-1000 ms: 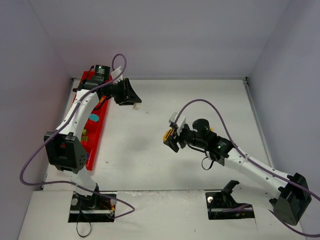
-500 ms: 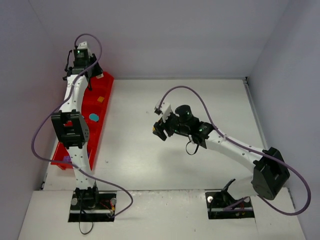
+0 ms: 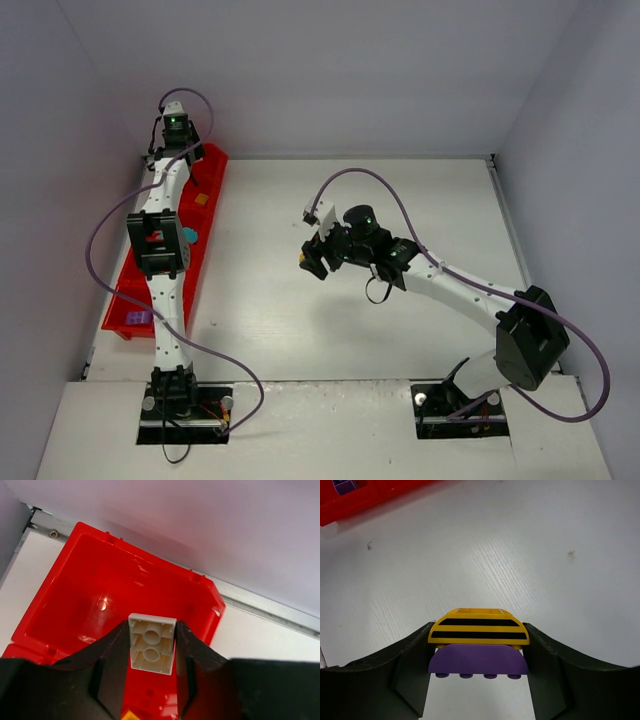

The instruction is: Sort the legos into containers by color

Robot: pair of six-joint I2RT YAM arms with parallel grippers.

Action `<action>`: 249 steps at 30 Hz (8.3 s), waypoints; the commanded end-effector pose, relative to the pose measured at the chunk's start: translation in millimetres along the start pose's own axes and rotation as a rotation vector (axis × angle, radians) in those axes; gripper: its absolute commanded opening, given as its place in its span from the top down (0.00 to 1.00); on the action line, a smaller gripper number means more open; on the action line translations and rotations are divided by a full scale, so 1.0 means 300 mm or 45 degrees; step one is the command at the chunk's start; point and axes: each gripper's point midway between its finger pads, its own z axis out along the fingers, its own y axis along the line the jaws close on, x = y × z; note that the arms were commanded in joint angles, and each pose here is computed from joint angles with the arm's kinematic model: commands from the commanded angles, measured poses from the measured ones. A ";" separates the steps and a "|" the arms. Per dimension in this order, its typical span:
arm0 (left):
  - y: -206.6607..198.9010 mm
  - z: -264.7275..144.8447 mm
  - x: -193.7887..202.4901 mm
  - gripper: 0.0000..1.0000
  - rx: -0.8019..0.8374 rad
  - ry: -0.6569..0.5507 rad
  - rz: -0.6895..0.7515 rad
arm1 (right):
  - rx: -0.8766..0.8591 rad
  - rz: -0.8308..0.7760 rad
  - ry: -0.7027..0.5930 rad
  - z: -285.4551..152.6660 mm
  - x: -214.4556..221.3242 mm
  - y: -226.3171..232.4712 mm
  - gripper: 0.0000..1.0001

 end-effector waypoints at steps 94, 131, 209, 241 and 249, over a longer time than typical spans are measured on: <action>-0.737 -1.582 0.475 0.45 1.671 0.909 0.146 | -0.023 -0.425 -0.363 -0.151 -0.370 -0.017 0.98; -0.728 -1.588 0.456 0.84 1.710 0.871 0.181 | 0.034 -0.347 -0.292 -0.170 -0.264 -0.068 0.39; -0.709 -1.574 0.455 0.88 1.687 0.930 0.219 | -0.004 -0.397 -0.288 -0.144 -0.269 -0.063 0.86; -0.406 -1.175 0.227 0.88 0.869 0.541 0.146 | 0.120 -0.252 -0.185 -0.200 -0.111 -0.115 1.00; -0.083 -0.838 0.051 0.88 0.135 0.265 -0.056 | 0.141 -0.249 -0.201 -0.213 -0.129 -0.120 1.00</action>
